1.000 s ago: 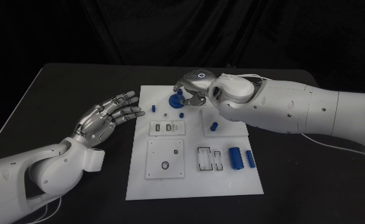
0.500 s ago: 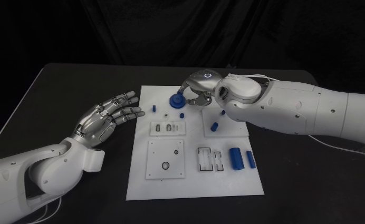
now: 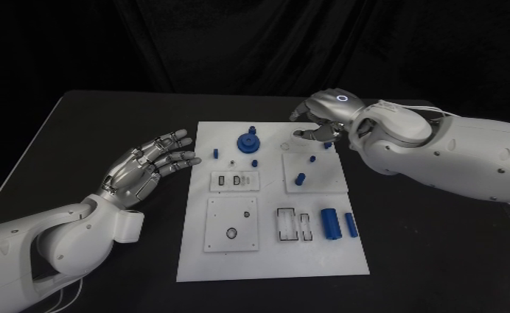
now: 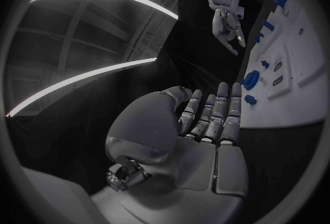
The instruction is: Assemble the parts on the task board
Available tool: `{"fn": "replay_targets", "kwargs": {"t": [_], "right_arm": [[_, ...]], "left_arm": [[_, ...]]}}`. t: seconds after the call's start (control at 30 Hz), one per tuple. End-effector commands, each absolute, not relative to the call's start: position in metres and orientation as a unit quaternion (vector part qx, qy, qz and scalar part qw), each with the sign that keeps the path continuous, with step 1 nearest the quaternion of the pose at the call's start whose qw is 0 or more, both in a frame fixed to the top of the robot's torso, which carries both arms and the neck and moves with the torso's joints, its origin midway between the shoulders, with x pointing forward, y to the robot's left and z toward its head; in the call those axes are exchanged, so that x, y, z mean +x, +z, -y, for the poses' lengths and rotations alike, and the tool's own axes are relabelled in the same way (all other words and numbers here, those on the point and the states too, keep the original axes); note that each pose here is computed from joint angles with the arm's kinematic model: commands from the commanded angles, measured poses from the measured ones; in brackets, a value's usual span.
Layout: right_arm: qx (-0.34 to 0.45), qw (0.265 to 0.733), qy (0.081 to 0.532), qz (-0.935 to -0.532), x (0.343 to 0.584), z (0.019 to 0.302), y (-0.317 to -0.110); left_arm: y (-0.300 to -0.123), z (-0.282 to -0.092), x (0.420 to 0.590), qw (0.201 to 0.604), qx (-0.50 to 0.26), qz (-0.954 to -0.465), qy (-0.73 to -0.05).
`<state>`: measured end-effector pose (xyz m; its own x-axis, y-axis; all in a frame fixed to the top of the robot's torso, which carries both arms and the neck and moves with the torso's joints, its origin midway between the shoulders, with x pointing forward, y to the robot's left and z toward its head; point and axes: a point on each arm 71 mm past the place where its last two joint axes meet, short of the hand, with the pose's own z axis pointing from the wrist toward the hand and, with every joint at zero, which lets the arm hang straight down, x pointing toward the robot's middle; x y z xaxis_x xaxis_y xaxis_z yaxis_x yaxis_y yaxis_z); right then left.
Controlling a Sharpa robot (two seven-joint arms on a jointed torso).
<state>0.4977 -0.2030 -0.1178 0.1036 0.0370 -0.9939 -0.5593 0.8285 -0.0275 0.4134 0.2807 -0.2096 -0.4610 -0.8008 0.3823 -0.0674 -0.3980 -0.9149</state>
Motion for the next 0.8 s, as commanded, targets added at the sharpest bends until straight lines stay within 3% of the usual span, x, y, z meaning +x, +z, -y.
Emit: {"fn": "replay_targets", "kwargs": {"t": [0.03, 0.3, 0.8], "right_arm": [[-0.177, 0.734, 0.205, -0.623, 0.491, 0.219, -0.113], [-0.146, 0.721, 0.173, -0.655, 0.483, 0.253, -0.12], [-0.117, 0.697, 0.147, -0.692, 0.485, 0.278, -0.147]], "left_arm": [[-0.208, -0.28, 0.413, 0.261, -0.446, -0.473, -0.713], [-0.208, -0.279, 0.413, 0.259, -0.446, -0.474, -0.714], [-0.209, -0.277, 0.414, 0.257, -0.445, -0.475, -0.714]]}}
